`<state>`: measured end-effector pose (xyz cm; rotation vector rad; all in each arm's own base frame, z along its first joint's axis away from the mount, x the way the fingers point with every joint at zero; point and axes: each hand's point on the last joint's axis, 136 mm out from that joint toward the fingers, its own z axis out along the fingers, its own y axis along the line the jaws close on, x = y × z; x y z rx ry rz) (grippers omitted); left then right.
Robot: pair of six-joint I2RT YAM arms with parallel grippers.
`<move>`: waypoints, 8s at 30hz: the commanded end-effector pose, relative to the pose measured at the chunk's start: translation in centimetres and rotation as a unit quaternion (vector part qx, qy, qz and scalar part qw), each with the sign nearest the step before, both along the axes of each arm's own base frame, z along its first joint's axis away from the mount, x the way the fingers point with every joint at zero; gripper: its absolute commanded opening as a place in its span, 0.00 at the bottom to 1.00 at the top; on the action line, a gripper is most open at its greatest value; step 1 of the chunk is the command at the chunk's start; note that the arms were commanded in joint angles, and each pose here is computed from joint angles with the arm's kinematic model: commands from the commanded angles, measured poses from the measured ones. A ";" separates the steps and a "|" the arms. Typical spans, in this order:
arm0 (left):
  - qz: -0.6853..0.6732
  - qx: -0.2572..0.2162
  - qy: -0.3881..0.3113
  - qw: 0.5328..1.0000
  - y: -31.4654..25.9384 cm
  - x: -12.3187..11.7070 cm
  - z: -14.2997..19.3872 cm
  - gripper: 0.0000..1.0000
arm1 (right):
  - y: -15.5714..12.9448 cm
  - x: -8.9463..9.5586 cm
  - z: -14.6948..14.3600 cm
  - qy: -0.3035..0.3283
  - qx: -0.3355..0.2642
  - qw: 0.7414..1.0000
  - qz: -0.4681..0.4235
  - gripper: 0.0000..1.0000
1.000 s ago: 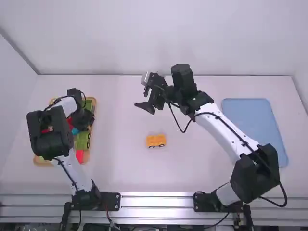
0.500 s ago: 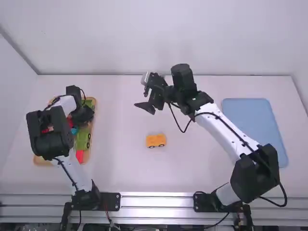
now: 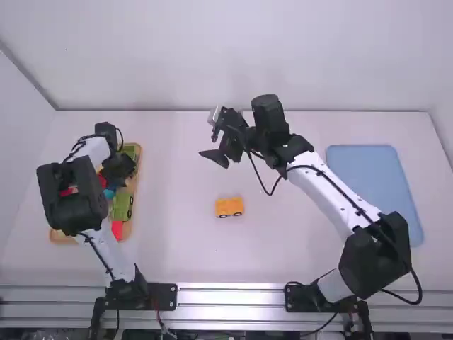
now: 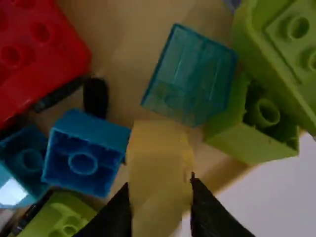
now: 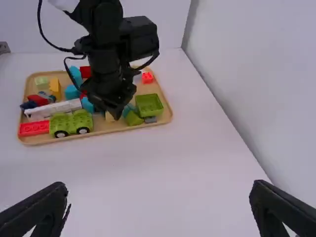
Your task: Assemble lego blocks to make yellow taxi
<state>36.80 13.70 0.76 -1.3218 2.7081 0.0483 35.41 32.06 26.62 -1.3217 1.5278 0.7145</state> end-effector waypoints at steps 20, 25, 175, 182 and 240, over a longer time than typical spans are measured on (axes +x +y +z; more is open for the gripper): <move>-0.059 0.023 -0.009 0.998 0.7 -0.3 -0.6 0.50 | 0.2 0.3 1.3 -0.011 0.008 1.000 0.000 0.98; -0.058 0.015 0.012 0.998 0.4 -1.3 -0.7 0.48 | 0.2 0.3 1.3 -0.011 0.008 1.000 0.000 0.98; -0.660 -0.133 -0.645 0.362 -30.4 -7.6 26.4 0.53 | 1.9 -6.3 2.6 0.122 0.160 0.936 0.287 0.09; -0.657 -0.138 -0.641 0.372 -30.4 -7.5 26.0 0.99 | 1.2 -1.8 3.7 0.131 0.157 0.964 0.172 0.00; -0.530 -0.049 -0.495 0.687 -24.5 -1.7 15.0 0.99 | -11.7 -5.7 -20.5 0.153 -0.521 0.840 -0.002 0.98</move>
